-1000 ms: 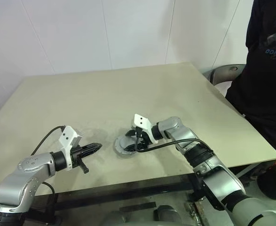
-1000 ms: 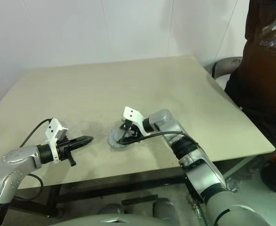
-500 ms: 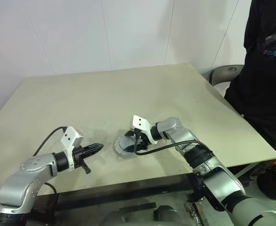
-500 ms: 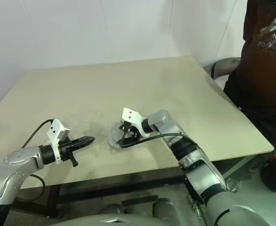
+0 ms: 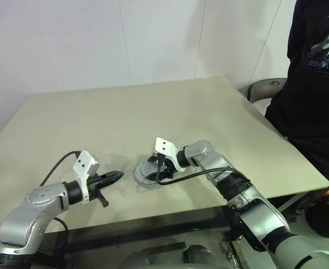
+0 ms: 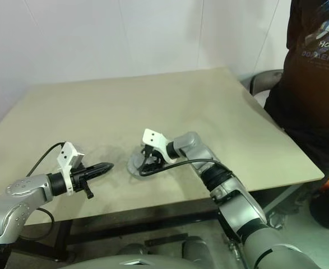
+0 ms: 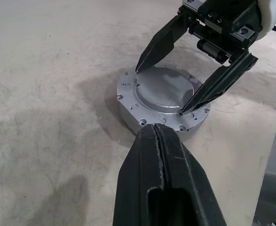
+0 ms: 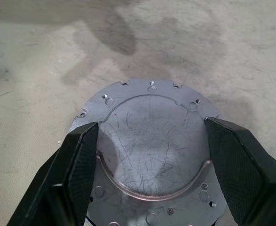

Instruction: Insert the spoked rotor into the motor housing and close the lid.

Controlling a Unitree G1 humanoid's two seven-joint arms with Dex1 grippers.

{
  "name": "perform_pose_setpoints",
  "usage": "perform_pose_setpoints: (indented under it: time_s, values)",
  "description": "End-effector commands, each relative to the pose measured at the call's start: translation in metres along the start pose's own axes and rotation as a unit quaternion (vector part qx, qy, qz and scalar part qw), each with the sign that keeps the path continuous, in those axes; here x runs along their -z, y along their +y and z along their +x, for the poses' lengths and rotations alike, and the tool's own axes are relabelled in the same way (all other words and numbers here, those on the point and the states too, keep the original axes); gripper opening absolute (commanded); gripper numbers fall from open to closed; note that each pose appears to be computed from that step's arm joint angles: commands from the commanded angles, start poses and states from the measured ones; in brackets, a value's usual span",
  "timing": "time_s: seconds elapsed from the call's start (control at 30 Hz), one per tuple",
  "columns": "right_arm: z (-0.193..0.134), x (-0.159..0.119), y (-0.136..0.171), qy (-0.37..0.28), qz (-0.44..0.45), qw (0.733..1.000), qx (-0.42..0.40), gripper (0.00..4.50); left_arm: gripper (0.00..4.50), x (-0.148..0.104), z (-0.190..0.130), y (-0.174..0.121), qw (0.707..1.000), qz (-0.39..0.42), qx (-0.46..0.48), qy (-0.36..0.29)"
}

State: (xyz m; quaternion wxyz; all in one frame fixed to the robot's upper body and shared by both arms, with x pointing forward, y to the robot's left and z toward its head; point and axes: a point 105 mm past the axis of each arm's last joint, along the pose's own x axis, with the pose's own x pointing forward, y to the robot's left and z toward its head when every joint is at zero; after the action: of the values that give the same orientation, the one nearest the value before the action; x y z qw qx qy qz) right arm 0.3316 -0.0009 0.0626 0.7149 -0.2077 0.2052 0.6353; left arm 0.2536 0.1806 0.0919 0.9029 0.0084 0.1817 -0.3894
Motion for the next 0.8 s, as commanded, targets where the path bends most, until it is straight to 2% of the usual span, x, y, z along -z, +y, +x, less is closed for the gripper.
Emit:
perform_pose_setpoints:
  time_s: [0.03,0.2,0.43,0.8]
  values:
    - [0.004,0.038,0.007,0.069,0.028,0.997,-0.014,3.18,0.00,-0.010,-0.003,0.004,1.000,0.023,-0.005,-0.010]
    - [-0.008,0.043,0.002,0.071,0.027,0.997,-0.005,3.18,0.00,-0.011,-0.005,0.007,1.000,0.024,-0.007,-0.010]
    - [-0.008,0.033,-0.001,0.056,0.020,0.998,-0.001,3.18,0.00,-0.012,-0.006,0.010,1.000,0.028,-0.008,-0.010]
    - [-0.006,0.050,0.005,0.074,0.012,0.997,-0.019,3.18,0.00,-0.013,-0.006,0.007,0.999,0.031,-0.009,-0.011]
